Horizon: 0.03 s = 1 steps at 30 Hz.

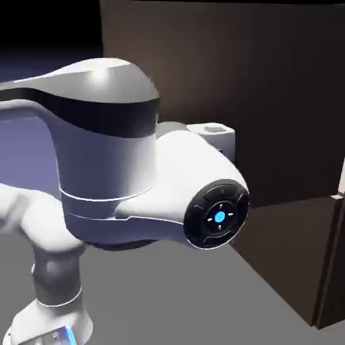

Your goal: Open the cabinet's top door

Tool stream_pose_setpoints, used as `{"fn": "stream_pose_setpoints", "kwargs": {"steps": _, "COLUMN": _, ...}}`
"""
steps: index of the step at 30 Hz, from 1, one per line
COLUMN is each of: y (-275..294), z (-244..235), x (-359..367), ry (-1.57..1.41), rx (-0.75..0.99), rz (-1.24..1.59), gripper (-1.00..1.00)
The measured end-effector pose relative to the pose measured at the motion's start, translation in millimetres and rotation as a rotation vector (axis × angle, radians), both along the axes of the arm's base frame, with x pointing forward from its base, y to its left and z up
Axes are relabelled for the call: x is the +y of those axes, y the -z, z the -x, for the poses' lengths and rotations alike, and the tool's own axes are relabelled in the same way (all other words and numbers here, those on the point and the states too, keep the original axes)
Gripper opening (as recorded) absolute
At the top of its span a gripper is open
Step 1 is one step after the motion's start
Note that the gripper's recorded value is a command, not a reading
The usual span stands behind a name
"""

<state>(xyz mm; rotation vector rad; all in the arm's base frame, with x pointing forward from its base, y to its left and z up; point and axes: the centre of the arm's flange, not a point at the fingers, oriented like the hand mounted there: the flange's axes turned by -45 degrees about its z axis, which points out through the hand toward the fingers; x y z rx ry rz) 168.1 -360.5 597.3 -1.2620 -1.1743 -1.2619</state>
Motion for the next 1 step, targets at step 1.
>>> {"fn": "stream_pose_setpoints", "kwargs": {"steps": 1, "y": 0.0, "z": -1.9, "x": -7.4, "ry": -0.017, "rx": 0.000, "rz": 0.000, "gripper": -1.00}}
